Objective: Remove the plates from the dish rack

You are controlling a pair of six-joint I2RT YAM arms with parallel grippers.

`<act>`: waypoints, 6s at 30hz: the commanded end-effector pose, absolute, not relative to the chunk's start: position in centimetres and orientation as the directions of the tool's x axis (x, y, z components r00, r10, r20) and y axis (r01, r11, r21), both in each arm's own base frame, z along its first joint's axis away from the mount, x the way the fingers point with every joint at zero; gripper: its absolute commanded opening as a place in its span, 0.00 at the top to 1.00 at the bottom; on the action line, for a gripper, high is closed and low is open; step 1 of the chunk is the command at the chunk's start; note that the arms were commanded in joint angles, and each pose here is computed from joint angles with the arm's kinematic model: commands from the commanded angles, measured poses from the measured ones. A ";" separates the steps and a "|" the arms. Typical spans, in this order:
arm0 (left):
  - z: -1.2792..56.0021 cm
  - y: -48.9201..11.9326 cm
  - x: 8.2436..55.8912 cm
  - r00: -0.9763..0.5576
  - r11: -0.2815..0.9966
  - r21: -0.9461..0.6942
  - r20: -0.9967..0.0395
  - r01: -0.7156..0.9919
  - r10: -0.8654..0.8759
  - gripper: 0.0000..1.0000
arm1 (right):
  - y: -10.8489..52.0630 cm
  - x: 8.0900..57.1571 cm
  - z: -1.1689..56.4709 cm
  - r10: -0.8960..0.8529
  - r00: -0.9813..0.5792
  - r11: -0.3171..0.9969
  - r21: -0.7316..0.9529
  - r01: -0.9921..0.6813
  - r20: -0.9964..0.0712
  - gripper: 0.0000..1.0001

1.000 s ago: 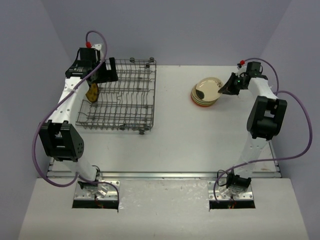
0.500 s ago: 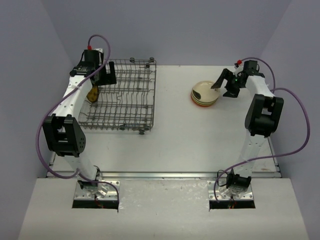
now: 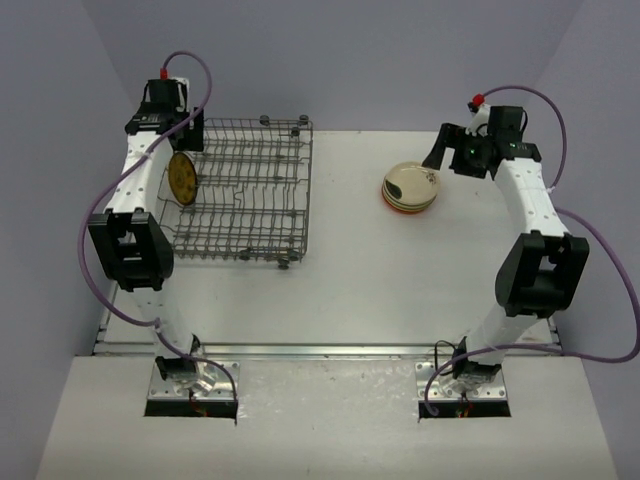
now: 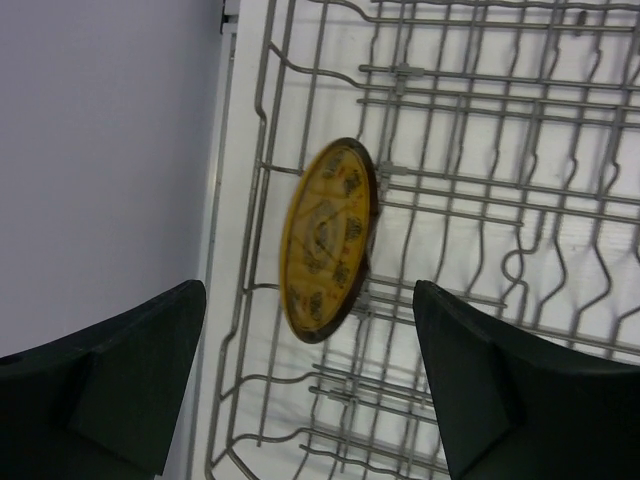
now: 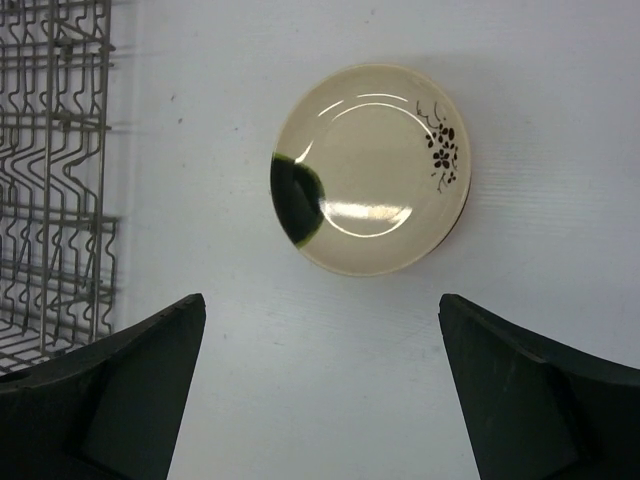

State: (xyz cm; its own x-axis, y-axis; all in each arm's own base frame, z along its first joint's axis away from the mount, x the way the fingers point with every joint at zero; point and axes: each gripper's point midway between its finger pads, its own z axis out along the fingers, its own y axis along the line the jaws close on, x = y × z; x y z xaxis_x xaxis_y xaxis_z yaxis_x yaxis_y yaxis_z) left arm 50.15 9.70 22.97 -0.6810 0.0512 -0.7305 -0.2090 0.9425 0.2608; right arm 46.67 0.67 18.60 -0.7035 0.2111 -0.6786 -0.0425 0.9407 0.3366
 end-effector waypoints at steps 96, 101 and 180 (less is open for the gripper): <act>30.0 -19.9 33.8 -0.690 0.259 -0.669 -0.723 0.696 -0.012 1.00 | 28.9 38.8 28.5 -0.039 -0.590 0.497 0.496 -0.712 -0.807 0.27; 29.3 -20.6 33.8 -0.699 0.254 -0.675 -0.715 0.693 0.008 1.00 | 29.4 38.8 28.6 -0.028 -0.617 0.472 0.534 -0.702 -0.786 0.45; 27.0 3.1 35.9 -0.353 0.998 -0.054 -0.933 -0.043 -0.066 0.00 | -0.4 32.9 23.5 -0.045 -0.360 0.986 0.017 -0.169 -0.932 0.01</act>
